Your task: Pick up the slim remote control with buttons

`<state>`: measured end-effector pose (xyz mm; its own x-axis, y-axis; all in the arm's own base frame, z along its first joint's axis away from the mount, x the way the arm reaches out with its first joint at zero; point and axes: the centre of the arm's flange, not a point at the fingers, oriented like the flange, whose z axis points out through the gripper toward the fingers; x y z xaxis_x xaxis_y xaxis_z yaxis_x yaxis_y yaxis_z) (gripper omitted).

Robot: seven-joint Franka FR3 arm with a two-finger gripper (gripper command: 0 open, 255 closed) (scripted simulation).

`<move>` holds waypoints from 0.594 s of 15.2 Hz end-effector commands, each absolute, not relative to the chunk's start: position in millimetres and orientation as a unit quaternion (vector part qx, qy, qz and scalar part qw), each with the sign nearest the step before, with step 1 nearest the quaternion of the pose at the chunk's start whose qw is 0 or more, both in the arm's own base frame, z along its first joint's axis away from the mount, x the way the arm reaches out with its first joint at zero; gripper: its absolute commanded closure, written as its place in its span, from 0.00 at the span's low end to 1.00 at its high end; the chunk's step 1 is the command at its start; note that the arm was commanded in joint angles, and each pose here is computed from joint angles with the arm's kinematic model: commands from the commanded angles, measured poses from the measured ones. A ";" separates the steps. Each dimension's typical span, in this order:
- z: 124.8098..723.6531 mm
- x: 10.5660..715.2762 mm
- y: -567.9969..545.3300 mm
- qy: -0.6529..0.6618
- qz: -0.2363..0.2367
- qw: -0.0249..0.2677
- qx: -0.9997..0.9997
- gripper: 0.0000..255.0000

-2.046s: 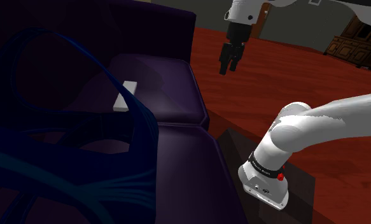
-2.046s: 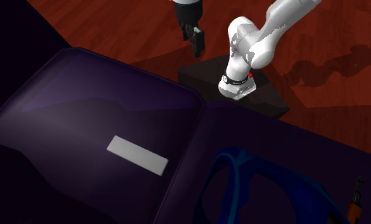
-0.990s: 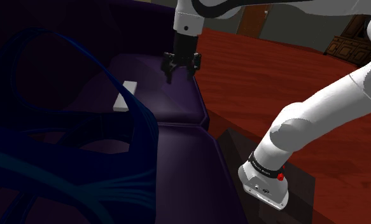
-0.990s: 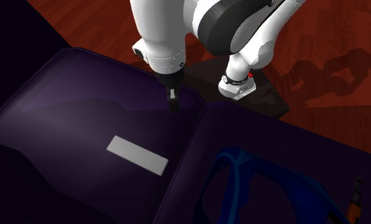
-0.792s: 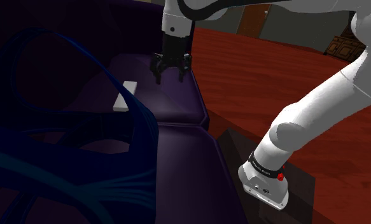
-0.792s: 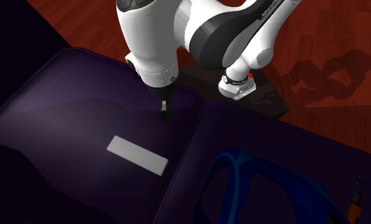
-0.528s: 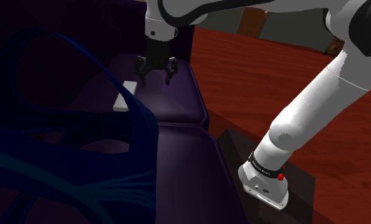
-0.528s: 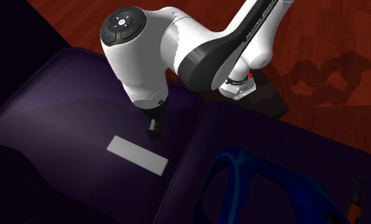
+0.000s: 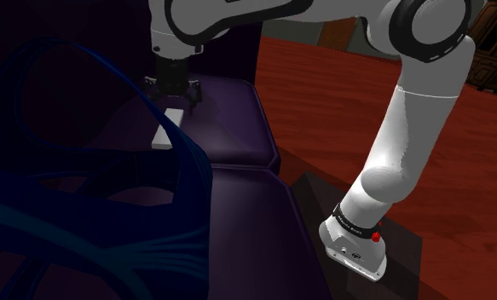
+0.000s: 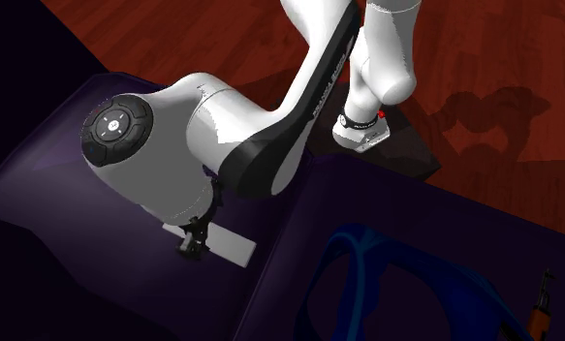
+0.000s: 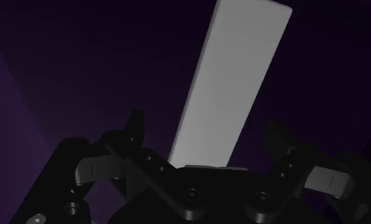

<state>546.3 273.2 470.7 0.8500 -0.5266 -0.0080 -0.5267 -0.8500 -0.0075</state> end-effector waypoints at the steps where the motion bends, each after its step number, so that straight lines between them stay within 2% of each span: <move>1: 465.2 561.3 280.3 0.289 0.001 0.003 -0.957 0.00; 9: 425.2 561.3 280.3 0.289 0.001 0.003 -0.957 0.00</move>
<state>561.3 279.9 428.9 0.8326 -0.5538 -0.0037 -0.5539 -0.8326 -0.0050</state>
